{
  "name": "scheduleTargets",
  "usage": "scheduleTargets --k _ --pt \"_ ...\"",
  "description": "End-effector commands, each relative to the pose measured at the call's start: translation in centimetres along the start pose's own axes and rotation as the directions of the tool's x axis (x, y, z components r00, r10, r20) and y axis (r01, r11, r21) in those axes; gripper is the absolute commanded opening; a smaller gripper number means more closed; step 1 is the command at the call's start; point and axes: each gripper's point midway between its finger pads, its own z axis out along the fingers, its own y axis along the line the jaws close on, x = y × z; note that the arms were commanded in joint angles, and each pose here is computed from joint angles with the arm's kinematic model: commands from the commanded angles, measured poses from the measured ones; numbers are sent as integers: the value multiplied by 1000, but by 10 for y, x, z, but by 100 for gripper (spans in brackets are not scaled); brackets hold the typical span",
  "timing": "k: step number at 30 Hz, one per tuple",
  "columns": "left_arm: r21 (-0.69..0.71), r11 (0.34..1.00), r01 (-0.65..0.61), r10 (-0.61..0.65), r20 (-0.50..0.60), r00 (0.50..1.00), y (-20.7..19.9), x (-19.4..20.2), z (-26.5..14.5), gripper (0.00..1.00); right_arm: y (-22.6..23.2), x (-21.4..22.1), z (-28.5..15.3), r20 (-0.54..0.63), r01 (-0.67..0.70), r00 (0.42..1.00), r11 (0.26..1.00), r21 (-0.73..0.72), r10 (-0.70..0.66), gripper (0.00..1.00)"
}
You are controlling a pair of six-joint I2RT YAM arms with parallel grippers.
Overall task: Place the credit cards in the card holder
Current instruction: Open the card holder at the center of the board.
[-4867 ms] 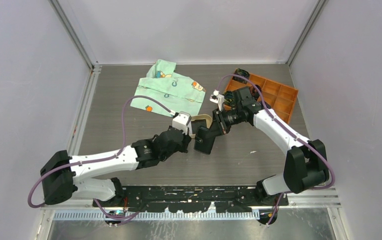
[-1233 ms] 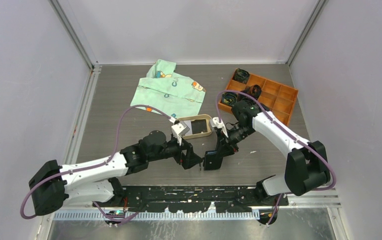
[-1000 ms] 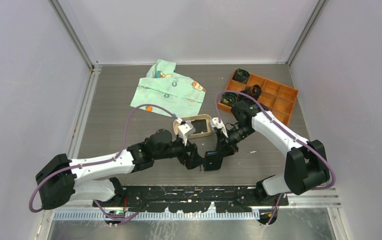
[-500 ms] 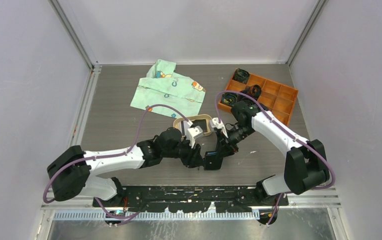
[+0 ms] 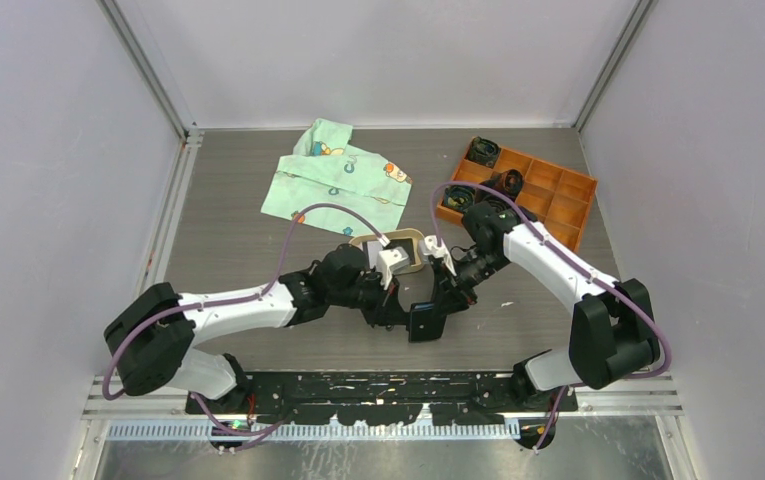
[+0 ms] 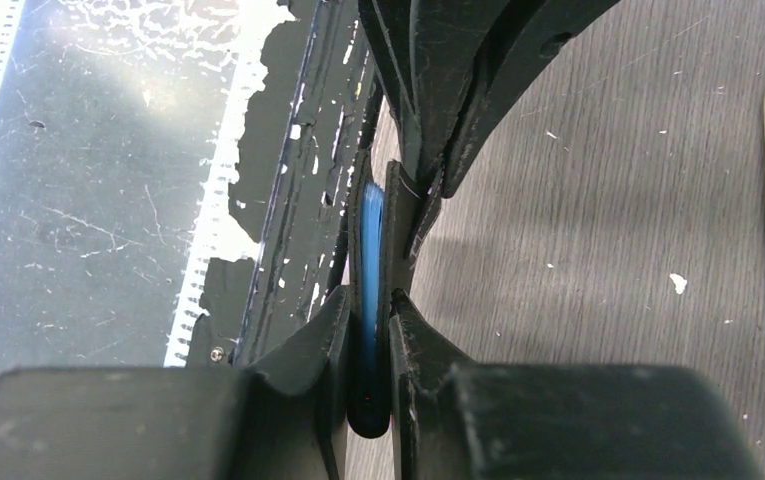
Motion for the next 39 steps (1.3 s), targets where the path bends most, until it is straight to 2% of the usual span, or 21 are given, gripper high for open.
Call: scheduleTargets --k 1,4,5,8,11,14,19,23,28,33,39 --pt "80 996 31 -38 80 996 -18 -30 -1 0 -11 -7 1 15 -40 999 998 39 40 22" --pt "87 989 118 -127 109 986 -22 -34 -5 0 -41 -9 -7 2 -147 989 968 202 150 43" --pt "91 984 151 -161 114 980 -24 -34 -6 0 -50 -8 -12 -4 -166 985 953 254 173 53" --pt "99 961 258 -269 123 955 -26 -26 -7 0 -61 -5 -28 -2 -194 978 921 339 207 69" --pt "86 936 342 -351 108 930 -23 -12 -4 0 -65 -8 -36 35 -222 974 902 369 225 78" --pt "92 915 393 -401 107 910 -22 -6 -1 0 -65 -10 -38 56 -240 970 896 374 237 82" --pt "41 906 422 -423 102 900 -14 6 -5 0 -65 -11 -35 76 -259 965 894 365 249 91" --pt "-51 902 430 -426 70 902 0 28 -12 0 -60 -10 -20 63 -235 972 917 323 227 89" --pt "-165 887 432 -434 22 901 14 59 -26 0 -62 2 1 -12 -242 967 925 292 256 76" --pt "-263 855 448 -468 -16 884 29 89 -36 0 -71 17 17 -103 -230 956 917 325 276 64" --pt "-418 802 427 -507 -98 857 46 125 -51 0 -80 23 34 -141 -234 943 903 359 300 60"
